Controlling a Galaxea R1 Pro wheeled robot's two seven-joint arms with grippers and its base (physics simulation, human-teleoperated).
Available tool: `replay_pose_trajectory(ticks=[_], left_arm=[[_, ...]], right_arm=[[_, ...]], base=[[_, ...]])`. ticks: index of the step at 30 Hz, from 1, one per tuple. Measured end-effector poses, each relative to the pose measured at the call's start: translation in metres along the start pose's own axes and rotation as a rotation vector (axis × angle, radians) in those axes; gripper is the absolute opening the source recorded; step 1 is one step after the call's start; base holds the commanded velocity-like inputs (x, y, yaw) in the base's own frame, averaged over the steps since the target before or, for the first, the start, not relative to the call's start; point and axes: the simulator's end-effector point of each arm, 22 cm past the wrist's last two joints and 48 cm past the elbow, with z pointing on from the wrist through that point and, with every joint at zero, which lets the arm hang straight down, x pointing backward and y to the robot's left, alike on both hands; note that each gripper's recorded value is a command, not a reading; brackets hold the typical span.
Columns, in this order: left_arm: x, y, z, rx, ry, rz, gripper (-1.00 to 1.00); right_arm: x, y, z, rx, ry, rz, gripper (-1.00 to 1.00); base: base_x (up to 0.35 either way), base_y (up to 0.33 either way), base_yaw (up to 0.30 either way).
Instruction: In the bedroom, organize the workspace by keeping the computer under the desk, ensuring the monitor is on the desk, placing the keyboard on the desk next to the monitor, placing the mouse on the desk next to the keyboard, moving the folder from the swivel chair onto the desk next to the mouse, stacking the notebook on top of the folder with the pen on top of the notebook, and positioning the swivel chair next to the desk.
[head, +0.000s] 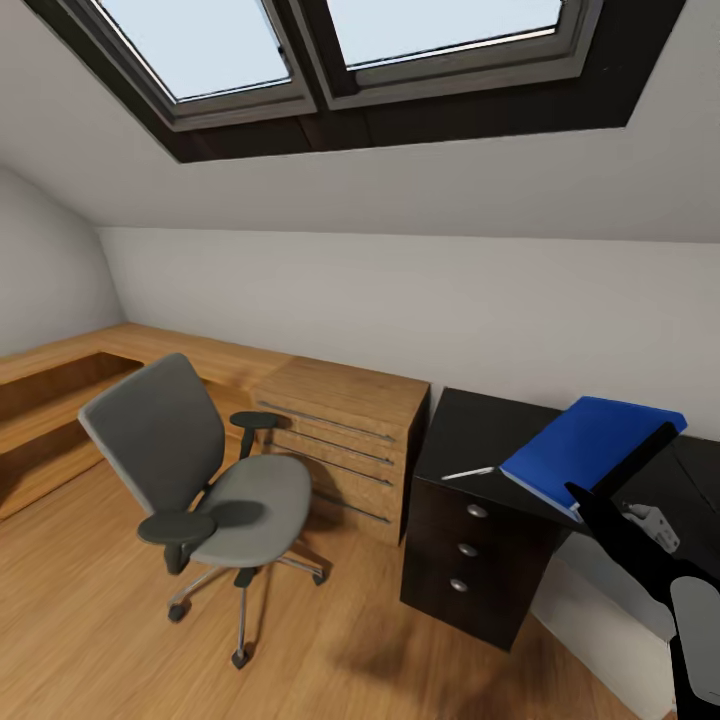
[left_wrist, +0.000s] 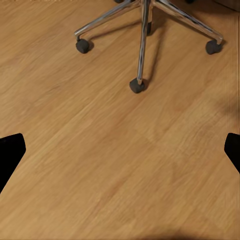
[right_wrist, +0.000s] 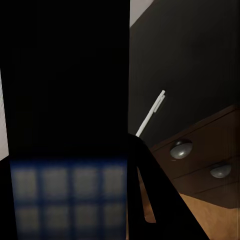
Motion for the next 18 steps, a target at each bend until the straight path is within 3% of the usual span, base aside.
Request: replay_pose_trajectory(ticks=[9,18], left_arm=[[-0.004,0.001,0.0,-0.006,-0.018,-0.009,1.0],[-0.005,0.002,0.0,-0.011,-0.024,-0.013,1.0]], right_arm=[[0.002,-0.003,0.001,0.006,0.004,0.002,-1.0],[0.014,-0.024,0.007,0.043,0.033,0.026,-1.0]], base=[[0.0,0.0,-0.254],[0.0,0.0,-0.294]])
